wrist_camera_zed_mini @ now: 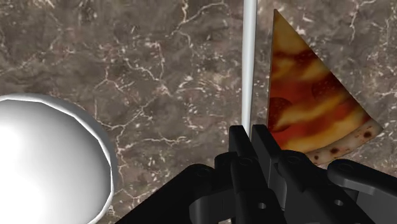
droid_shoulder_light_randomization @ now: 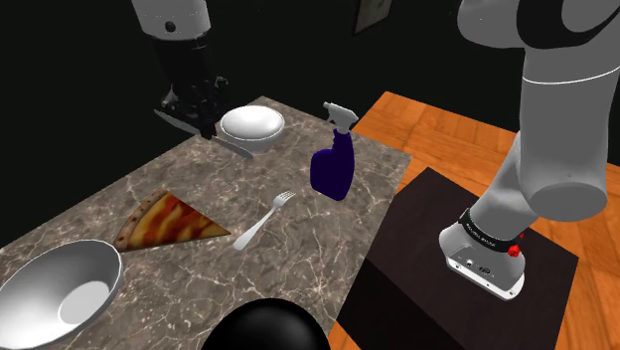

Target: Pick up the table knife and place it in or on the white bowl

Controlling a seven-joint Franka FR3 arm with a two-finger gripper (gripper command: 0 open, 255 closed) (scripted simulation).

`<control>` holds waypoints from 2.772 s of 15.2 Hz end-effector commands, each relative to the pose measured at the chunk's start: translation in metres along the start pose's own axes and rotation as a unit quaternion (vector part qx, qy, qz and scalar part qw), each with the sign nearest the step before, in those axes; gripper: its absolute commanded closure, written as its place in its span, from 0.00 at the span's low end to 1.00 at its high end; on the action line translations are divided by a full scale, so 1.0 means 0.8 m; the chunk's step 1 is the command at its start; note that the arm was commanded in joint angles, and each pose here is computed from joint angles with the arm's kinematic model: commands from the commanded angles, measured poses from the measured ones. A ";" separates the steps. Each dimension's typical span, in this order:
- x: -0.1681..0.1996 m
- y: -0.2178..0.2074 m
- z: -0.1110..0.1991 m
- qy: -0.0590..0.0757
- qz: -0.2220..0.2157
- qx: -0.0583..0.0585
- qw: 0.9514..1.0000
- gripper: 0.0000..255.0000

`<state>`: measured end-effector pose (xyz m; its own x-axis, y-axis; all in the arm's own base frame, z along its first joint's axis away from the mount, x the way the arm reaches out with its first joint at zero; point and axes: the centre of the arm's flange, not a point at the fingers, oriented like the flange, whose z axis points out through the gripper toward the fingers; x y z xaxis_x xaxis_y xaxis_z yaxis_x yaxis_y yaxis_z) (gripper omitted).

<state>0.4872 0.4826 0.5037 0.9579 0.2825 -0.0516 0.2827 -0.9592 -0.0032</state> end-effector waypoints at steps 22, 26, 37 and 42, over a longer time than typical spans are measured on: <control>0.076 0.260 -0.010 0.000 0.000 0.000 1.000 1.00; 0.077 0.260 0.016 0.000 0.000 0.000 1.000 1.00; 0.080 0.260 0.074 0.000 0.000 0.000 1.000 1.00; 0.080 0.260 0.074 0.000 0.000 0.000 1.000 1.00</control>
<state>0.6044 0.3004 0.4410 0.9579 0.2824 -0.0521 0.2826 -0.9592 -0.0030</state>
